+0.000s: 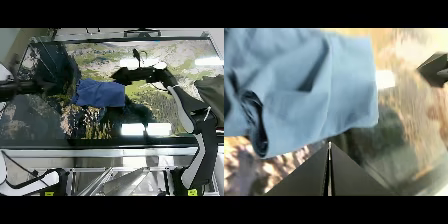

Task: Fold the shirts.

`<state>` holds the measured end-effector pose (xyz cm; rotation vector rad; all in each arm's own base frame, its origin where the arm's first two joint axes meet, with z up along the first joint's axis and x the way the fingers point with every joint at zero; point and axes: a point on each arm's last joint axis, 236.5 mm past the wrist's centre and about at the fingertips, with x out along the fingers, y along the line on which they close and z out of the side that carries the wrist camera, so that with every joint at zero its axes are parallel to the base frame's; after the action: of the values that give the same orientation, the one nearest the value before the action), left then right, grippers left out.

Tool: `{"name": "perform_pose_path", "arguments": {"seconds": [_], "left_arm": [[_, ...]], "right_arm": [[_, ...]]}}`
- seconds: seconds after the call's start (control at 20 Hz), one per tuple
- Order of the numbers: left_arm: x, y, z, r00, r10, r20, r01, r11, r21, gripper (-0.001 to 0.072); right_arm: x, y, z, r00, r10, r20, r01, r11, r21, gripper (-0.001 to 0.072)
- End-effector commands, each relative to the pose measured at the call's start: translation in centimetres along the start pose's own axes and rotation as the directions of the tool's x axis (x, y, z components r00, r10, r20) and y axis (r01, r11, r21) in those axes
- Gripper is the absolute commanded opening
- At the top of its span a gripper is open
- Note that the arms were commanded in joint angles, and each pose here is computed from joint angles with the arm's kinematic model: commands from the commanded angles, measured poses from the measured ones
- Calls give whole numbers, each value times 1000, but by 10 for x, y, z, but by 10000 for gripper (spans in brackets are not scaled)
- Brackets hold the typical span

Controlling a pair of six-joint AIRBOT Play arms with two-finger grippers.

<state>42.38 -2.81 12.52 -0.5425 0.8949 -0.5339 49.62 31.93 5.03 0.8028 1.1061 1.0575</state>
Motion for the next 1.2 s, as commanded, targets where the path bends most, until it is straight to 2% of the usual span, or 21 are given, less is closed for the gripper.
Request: {"name": "perform_pose_path", "arguments": {"seconds": [0.0,0.05,0.1,0.3,0.45,0.6,0.65,0.7,0.8,0.85,1.0,1.15], "left_arm": [[-52,-19,16,994,37,99,-43,997,63,3],[-58,-25,18,992,43,119,-52,996,79,3],[-62,-29,19,991,47,128,-59,994,91,3],[-64,-32,17,991,46,128,-58,994,97,21],[-64,-32,18,991,46,129,-59,994,97,21],[-64,-32,18,990,47,131,-60,993,98,20],[-64,-32,18,990,47,132,-60,993,97,20],[-64,-32,19,990,48,133,-61,993,97,20],[-64,-31,20,989,51,141,-65,993,97,20],[-64,-31,21,989,51,142,-65,993,97,20],[-64,-31,20,989,50,139,-64,993,97,20],[-64,-32,19,990,47,133,-58,995,81,20]], "right_arm": [[-52,-97,-21,931,-348,-113,360,926,112,467],[-56,-111,-24,904,-409,-125,422,901,104,511],[-56,-121,-23,886,-448,-121,459,884,90,602],[-31,-146,-17,871,-485,-74,490,867,91,606],[-3,-167,-38,868,-480,-129,493,864,106,604],[22,-158,-49,897,-416,-149,431,899,84,602],[30,-150,-47,911,-388,-139,400,914,74,576],[36,-143,-44,923,-364,-123,374,925,66,469],[46,-123,-37,953,-289,-88,296,952,79,112],[46,-113,-32,962,-261,-74,267,961,76,17],[19,-63,-16,967,-248,-53,248,969,-8,15],[-53,27,2,962,-272,18,272,955,-114,14]]}}
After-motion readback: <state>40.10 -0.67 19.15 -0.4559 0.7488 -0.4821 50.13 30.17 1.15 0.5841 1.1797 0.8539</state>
